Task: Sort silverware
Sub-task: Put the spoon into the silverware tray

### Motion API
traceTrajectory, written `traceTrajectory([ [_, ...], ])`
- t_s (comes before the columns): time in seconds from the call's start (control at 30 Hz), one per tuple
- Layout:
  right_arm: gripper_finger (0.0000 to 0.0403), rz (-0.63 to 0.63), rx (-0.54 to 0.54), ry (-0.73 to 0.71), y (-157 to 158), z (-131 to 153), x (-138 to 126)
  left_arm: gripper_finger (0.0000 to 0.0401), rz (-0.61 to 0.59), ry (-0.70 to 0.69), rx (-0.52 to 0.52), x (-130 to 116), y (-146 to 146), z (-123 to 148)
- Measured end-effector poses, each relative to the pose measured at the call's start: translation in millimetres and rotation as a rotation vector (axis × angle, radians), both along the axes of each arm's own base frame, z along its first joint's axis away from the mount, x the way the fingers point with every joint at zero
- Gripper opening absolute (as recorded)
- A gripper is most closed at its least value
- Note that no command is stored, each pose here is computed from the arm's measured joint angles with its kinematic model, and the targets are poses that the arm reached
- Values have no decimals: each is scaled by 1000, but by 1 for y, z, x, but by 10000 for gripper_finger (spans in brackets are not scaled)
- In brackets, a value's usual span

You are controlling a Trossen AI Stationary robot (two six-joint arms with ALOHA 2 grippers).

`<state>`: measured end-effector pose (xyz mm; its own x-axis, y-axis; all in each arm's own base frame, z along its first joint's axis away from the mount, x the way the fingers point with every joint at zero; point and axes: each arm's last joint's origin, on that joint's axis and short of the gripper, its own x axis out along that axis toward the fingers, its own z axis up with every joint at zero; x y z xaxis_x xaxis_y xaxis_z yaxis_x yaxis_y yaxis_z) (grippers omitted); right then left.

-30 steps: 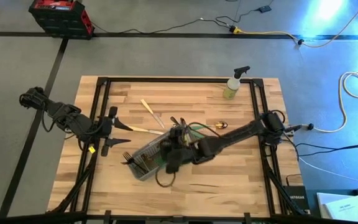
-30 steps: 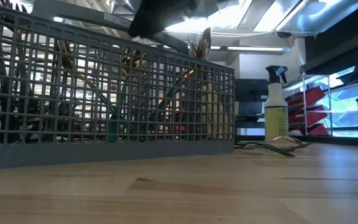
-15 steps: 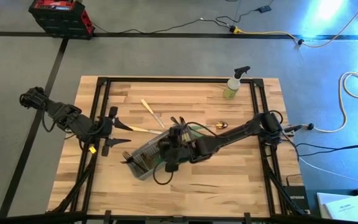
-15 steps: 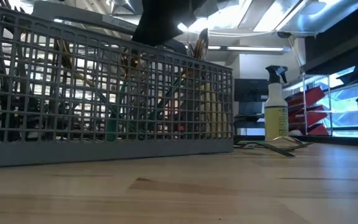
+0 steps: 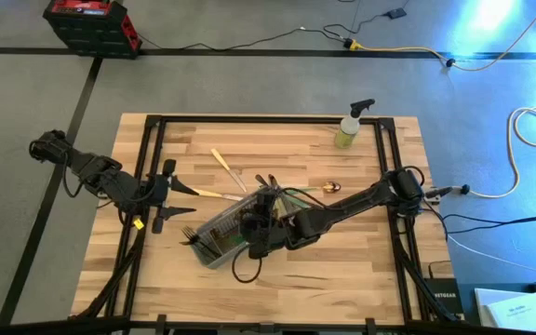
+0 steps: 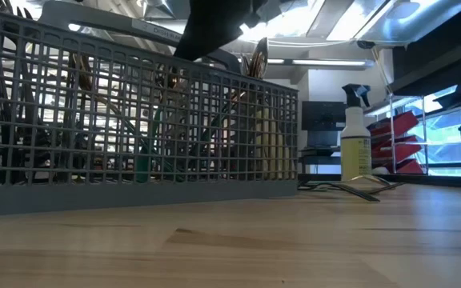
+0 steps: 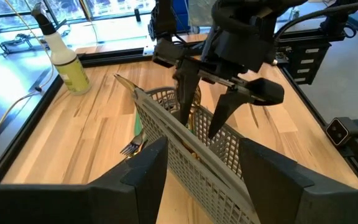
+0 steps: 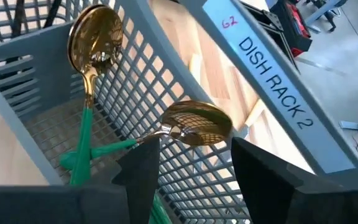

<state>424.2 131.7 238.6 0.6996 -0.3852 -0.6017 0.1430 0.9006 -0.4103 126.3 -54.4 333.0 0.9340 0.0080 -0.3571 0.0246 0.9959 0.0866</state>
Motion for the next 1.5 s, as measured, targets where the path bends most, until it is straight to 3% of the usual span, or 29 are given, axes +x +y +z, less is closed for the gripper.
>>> traceTrajectory([
  [0.27, 182, -29, 10, -30, -11, -1, 7, 182, 1, 0, -1, 0, 0, 0],
  [0.87, 176, 76, 75, -62, -5, -1, 14, 182, 1, 2, -2, 0, 0, 0],
  [1.0, 145, 98, 75, -55, -5, -1, 15, 182, 1, 2, -2, 0, 0, 0],
  [1.37, 13, 193, 126, -23, -1, -3, 14, 182, 1, 5, 0, 0, 0, 0],
  [1.5, 8, 211, 117, -24, -1, -2, 15, 182, 1, 5, 0, 0, 0, 0],
])
